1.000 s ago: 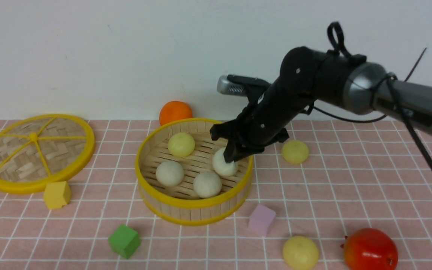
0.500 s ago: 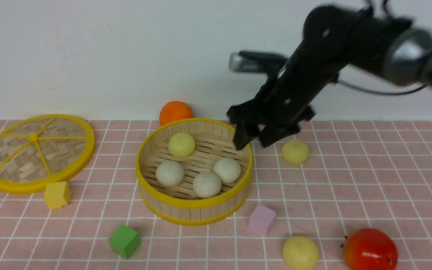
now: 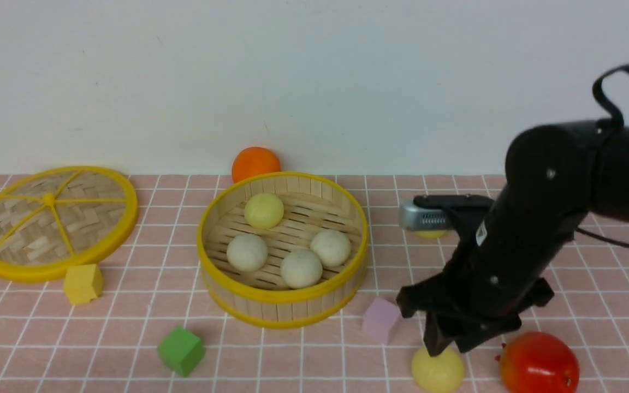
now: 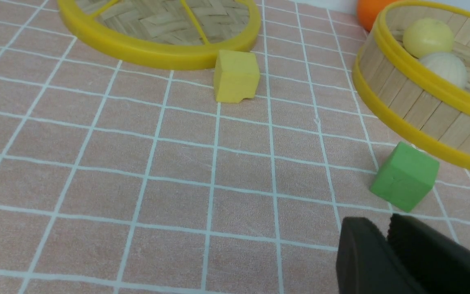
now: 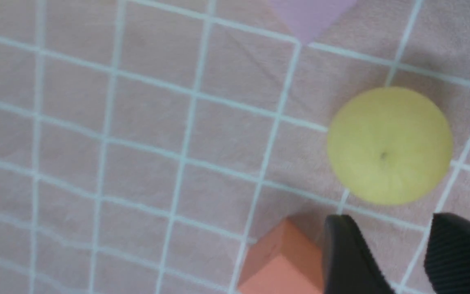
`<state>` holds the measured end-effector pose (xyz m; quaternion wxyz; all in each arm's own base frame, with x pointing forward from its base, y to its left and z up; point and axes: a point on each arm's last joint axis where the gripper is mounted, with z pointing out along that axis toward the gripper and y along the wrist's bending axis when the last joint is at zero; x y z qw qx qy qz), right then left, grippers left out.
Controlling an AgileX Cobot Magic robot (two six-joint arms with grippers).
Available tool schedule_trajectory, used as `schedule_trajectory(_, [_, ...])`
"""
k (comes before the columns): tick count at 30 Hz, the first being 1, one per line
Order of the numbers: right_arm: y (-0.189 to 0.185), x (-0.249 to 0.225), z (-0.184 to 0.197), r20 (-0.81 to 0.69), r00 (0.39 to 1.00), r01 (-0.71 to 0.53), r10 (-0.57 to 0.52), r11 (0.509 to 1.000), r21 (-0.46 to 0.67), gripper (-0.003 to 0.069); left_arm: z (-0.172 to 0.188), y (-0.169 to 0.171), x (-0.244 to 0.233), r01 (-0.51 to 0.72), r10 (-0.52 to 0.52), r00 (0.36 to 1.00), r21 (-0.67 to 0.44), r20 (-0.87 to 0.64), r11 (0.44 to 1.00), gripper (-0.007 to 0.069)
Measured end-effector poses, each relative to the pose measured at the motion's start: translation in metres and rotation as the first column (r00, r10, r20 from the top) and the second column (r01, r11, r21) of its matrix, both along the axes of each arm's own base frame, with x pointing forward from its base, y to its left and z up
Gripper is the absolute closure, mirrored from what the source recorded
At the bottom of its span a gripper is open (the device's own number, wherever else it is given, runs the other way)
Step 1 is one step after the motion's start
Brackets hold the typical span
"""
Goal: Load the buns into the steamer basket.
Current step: Use the right arm to grab a steamed stuffed bun, then use the right arm to put the steamed stuffed bun into the steamer
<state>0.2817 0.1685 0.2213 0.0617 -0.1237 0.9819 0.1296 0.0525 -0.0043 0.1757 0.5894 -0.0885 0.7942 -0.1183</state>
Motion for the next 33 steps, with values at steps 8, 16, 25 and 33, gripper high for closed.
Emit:
schedule_trajectory(8, [0.002, 0.015, -0.036, 0.002, 1.000, -0.003, 0.004, 0.998, -0.059, 0.0340, 0.000, 0.000, 0.000, 0.000, 0.000, 1.000, 0.000, 0.000, 1.000, 0.0477])
schedule_trajectory(16, [0.001, 0.019, -0.048, 0.002, 1.000, -0.002, 0.003, 0.995, -0.097, 0.0382, 0.000, 0.000, 0.000, 0.000, 0.000, 1.000, 0.000, 0.000, 1.000, 0.0472])
schedule_trajectory(25, [0.005, 0.024, -0.034, -0.015, 1.000, -0.026, 0.025, 0.994, -0.103, 0.0643, 0.000, 0.000, 0.000, 0.000, 0.000, 1.000, 0.000, 0.000, 1.000, 0.0472])
schedule_trajectory(33, [0.021, 0.077, 0.080, 0.344, 0.937, -0.065, 0.064, 0.998, -0.009, 0.0643, 0.000, 0.000, 0.000, 0.000, 0.000, 1.000, 0.003, 0.000, 1.000, 0.0472])
